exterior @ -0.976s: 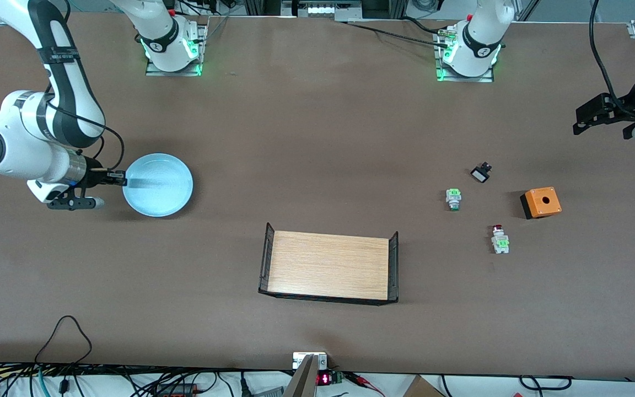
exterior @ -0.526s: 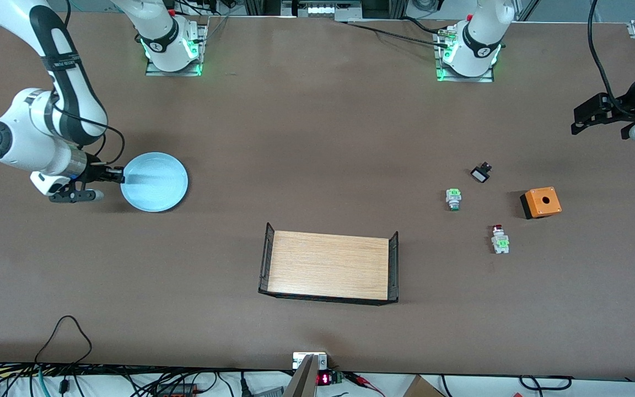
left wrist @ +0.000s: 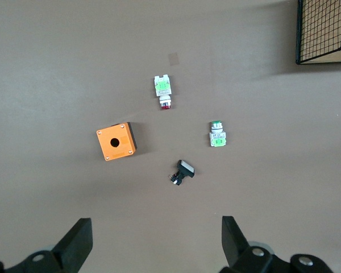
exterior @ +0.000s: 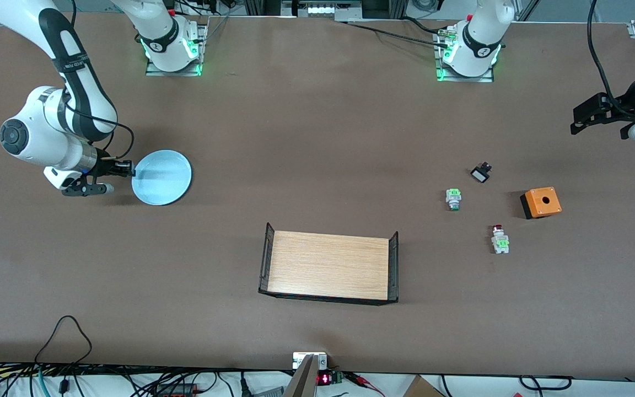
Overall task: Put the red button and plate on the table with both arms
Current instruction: 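Open the right gripper and raise it away from the plate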
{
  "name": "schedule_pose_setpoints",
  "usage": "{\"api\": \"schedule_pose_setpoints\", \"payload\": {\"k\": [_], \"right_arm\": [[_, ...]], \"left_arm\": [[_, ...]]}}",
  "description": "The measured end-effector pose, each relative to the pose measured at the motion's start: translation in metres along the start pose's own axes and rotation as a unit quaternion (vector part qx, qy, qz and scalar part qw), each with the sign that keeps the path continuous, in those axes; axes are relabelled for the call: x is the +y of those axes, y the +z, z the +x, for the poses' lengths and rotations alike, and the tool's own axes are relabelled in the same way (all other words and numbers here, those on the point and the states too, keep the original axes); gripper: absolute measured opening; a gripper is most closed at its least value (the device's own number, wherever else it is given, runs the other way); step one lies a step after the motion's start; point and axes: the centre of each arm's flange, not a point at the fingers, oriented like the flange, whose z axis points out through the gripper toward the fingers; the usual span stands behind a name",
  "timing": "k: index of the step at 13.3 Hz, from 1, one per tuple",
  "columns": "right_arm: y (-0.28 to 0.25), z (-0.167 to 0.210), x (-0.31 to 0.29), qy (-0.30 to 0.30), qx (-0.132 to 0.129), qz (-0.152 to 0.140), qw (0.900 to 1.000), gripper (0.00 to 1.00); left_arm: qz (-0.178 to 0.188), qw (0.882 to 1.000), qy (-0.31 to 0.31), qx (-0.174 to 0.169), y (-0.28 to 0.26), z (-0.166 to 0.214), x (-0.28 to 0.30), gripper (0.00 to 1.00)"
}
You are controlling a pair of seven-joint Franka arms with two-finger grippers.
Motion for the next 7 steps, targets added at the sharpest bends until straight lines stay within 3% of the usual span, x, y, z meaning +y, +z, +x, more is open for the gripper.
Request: {"api": "schedule_pose_setpoints", "payload": {"k": [5, 7], "right_arm": [[-0.079, 0.029, -0.058, 0.032, -0.008, 0.012, 0.999, 0.99], [-0.104, 0.037, -0.074, 0.034, -0.010, 0.014, 0.999, 1.00]], "left_arm": [[0.000, 1.000, 0.002, 0.000, 0.000, 0.000, 0.002, 1.00], [0.000, 1.000, 0.002, 0.000, 0.000, 0.000, 0.002, 1.00]]}}
